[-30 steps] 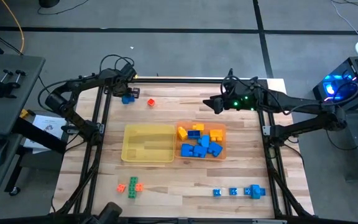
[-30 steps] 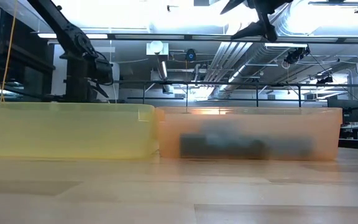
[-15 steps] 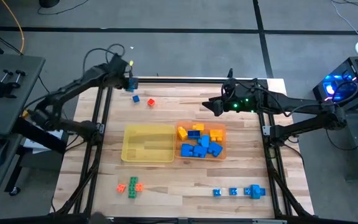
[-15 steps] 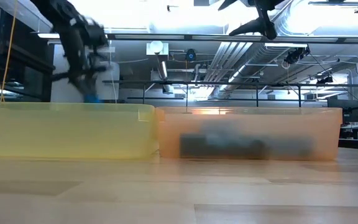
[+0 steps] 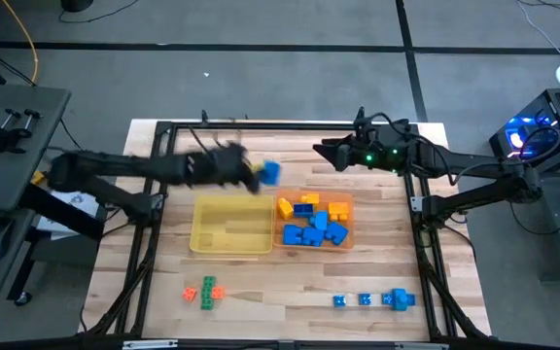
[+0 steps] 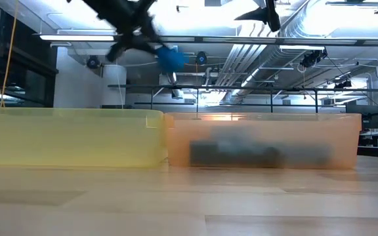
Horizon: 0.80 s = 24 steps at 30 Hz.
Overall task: Sort blocks by size
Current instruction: Put the large blue game piece into the orange bin
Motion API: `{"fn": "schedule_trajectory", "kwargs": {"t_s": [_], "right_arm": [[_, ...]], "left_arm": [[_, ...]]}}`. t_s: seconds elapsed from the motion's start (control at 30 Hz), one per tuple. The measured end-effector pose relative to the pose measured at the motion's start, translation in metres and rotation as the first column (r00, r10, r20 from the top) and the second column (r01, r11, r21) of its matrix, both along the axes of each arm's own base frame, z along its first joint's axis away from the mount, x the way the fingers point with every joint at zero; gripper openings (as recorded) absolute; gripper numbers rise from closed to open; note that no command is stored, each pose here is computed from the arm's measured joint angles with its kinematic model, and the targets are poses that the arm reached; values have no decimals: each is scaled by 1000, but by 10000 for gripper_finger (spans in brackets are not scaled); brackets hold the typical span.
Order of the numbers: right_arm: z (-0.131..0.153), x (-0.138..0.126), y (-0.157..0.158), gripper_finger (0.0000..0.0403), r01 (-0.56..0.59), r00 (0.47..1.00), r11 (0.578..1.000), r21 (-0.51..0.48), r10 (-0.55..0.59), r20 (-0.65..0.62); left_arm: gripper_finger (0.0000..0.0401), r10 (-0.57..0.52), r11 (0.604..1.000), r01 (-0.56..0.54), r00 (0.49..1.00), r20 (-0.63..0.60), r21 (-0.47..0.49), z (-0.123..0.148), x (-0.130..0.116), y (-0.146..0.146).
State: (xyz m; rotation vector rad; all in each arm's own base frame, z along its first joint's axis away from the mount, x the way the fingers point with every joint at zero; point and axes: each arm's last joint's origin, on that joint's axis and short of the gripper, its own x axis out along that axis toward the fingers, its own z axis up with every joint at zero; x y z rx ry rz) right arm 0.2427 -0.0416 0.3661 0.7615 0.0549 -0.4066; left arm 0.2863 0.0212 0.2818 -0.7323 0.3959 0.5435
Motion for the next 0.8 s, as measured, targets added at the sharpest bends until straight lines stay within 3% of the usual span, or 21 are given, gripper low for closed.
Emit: {"fn": "schedule_trajectory", "kwargs": {"t_s": [0.17, 0.4, 0.57, 0.8], "right_arm": [[2, 0, 1, 300, -29, 999, 1000, 3, 29, 21], [13, -5, 6, 300, -173, 979, 985, 10, 171, 107], [21, -14, 8, 300, -204, 968, 979, -3, 203, 147], [31, -29, 11, 300, -207, 961, 977, -45, 211, 177]], "left_arm": [[29, -136, 990, 140, 985, 109, -23, -37, 53, -52], [42, -269, 962, 271, 960, 78, -16, -68, 92, -71], [93, -297, 955, 294, 953, 65, 48, -63, 101, -66], [183, -366, 923, 372, 928, -70, 98, -59, 98, -53]]}}
